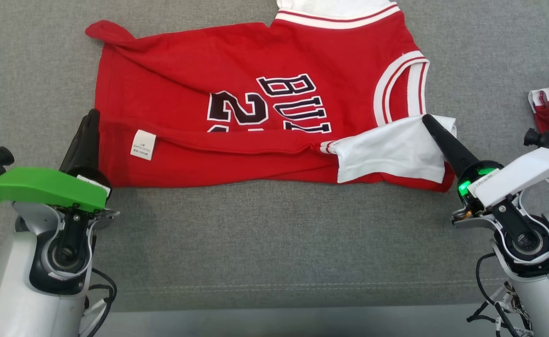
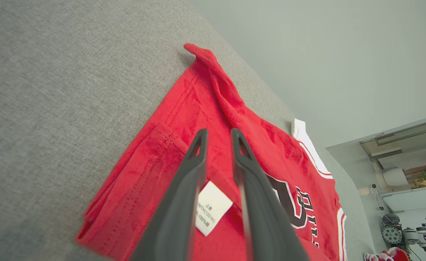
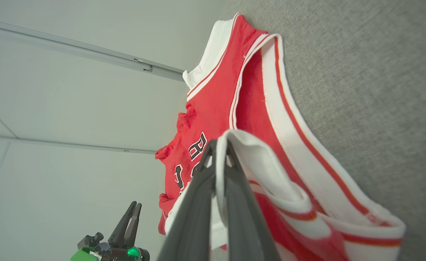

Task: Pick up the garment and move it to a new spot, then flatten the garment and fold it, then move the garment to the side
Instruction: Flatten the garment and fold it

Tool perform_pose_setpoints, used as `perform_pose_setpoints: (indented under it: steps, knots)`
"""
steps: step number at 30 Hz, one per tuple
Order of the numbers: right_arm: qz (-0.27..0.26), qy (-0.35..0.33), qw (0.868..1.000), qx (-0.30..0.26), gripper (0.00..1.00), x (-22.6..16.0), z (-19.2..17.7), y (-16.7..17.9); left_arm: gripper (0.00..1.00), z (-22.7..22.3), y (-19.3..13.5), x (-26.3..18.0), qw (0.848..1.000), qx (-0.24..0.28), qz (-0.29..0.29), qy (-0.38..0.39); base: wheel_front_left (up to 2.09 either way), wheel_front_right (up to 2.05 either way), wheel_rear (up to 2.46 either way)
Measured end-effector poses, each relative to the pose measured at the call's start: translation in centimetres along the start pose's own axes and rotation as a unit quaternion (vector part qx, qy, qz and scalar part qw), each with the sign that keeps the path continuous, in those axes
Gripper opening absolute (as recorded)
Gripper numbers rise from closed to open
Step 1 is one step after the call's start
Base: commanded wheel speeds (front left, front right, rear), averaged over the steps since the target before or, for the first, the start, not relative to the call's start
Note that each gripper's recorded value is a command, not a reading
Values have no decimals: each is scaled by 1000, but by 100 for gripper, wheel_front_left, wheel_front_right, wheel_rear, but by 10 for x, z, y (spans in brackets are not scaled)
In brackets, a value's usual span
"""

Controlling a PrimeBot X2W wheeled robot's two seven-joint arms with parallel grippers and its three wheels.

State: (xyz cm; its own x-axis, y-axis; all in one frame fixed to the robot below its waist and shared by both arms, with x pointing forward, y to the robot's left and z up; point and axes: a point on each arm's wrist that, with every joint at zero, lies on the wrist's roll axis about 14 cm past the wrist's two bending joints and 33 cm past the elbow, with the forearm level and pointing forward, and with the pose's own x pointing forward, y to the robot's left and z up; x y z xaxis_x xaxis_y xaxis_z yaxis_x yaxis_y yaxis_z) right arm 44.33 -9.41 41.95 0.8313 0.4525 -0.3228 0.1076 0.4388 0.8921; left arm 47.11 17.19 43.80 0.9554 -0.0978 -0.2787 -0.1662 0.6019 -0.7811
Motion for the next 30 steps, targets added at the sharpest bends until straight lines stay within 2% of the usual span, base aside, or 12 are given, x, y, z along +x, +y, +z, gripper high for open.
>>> perform_pose_setpoints:
  steps: [6,12,13,14,16,17,18,19,21,23,26,30]
  knots:
    - [-14,1,1000,-2,0,9,3,-9,36,-1,-3,10,1000,1,-4,3,0,0,0]
    - [-33,5,999,-10,0,18,2,-21,40,-6,13,10,1000,-5,23,8,0,0,0]
    - [-34,5,999,-14,10,20,2,-22,41,-7,15,10,1000,-7,26,9,0,0,0]
    - [-34,5,999,-16,31,21,2,-22,44,-8,16,9,1000,-8,28,10,0,0,0]
    - [-34,5,999,-18,55,24,3,-21,47,-10,17,9,999,-11,31,11,0,0,0]
    - [-35,3,999,-20,93,25,4,-22,49,-11,17,9,999,-13,32,11,0,0,0]
    - [-36,1,999,-22,100,26,5,-22,49,-12,17,9,999,-14,34,12,0,0,0]
    - [-36,0,999,-22,100,27,5,-21,50,-12,18,8,999,-16,35,9,0,0,0]
    - [-37,-3,999,-22,100,28,6,-21,58,-11,19,7,999,-16,38,7,0,0,0]
    - [-38,-5,999,-21,100,28,6,-20,75,-8,19,5,999,-17,40,0,0,0,0]
    - [-39,-6,999,-20,100,26,5,-19,93,-6,18,3,999,-21,40,-8,0,0,0]
    - [-38,-10,999,-22,100,21,6,-15,100,-4,18,-4,998,-28,44,-18,0,0,0]
